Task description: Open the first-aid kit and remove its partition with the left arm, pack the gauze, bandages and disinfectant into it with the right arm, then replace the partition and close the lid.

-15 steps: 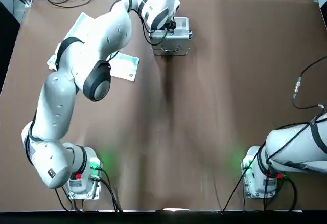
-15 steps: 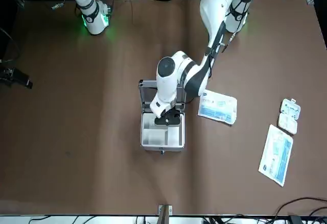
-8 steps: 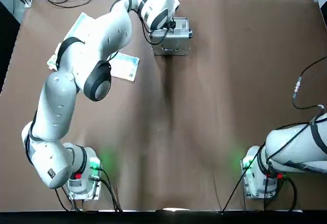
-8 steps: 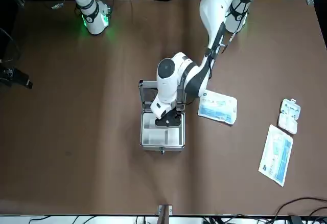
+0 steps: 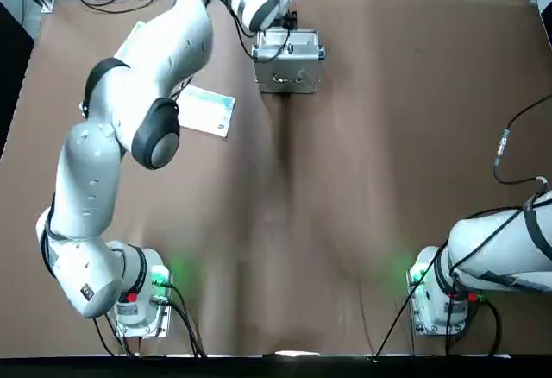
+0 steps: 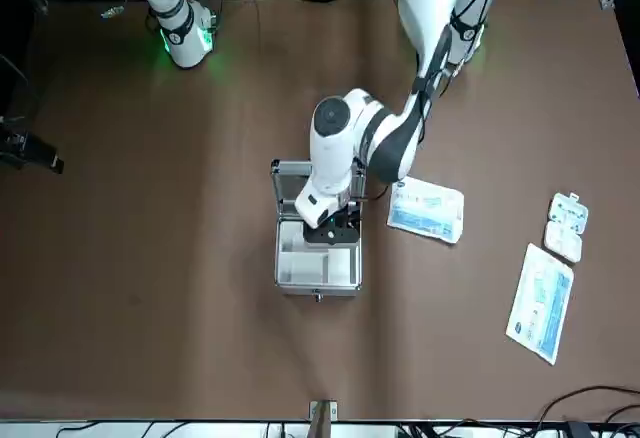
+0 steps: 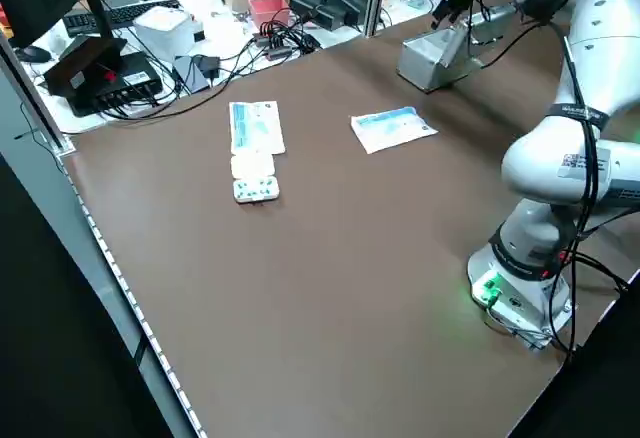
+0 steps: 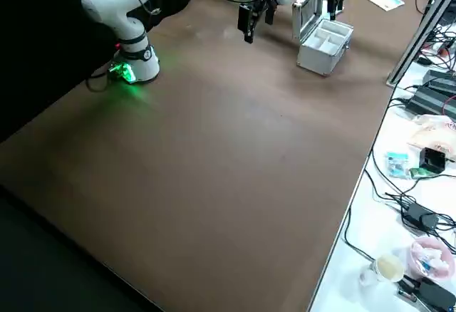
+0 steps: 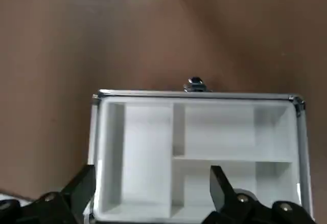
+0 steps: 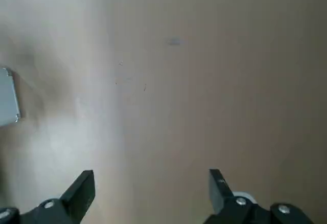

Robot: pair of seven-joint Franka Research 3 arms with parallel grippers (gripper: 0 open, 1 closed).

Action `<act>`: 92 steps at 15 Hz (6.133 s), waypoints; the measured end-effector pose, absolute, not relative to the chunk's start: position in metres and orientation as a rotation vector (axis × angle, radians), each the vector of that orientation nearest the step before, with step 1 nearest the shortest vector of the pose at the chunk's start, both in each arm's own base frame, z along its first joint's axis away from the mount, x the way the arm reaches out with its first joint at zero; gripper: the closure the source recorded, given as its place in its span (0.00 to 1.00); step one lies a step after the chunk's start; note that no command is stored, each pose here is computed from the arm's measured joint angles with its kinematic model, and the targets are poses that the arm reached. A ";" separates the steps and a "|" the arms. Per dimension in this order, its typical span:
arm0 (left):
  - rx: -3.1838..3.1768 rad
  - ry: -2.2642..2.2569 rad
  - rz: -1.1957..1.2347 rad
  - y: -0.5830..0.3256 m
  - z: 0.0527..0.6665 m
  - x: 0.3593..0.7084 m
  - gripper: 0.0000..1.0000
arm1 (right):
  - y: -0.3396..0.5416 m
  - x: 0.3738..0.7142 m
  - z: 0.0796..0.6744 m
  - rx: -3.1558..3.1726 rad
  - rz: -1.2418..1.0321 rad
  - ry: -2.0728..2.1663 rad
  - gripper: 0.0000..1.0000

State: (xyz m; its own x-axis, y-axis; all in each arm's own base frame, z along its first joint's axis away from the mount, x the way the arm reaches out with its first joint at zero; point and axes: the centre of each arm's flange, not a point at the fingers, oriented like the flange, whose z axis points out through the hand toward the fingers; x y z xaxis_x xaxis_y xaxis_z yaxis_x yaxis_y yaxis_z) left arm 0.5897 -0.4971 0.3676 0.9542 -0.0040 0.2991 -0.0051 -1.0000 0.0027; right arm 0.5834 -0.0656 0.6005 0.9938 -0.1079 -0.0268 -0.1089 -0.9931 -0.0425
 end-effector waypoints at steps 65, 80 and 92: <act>3.064 -0.368 -0.165 -0.134 0.624 0.595 0.00 | -0.033 0.576 0.636 -3.133 -0.005 0.079 0.01; 3.060 -0.208 0.101 -0.102 0.635 0.575 0.00 | -0.058 0.575 0.646 -3.099 -0.115 0.155 0.01; 3.114 -0.206 0.115 -0.095 0.630 0.578 0.00 | -0.055 0.571 0.635 -3.093 -0.074 0.146 0.01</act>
State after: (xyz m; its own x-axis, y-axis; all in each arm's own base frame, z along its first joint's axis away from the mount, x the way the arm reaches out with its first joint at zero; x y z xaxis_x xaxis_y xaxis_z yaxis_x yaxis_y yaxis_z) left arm 0.5782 -0.0954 0.6295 0.9886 -0.1311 0.0745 -0.1324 -0.9911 0.0137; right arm 0.5706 -0.0546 0.6349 0.9944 -0.0951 0.0459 -0.0930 -0.9946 -0.0464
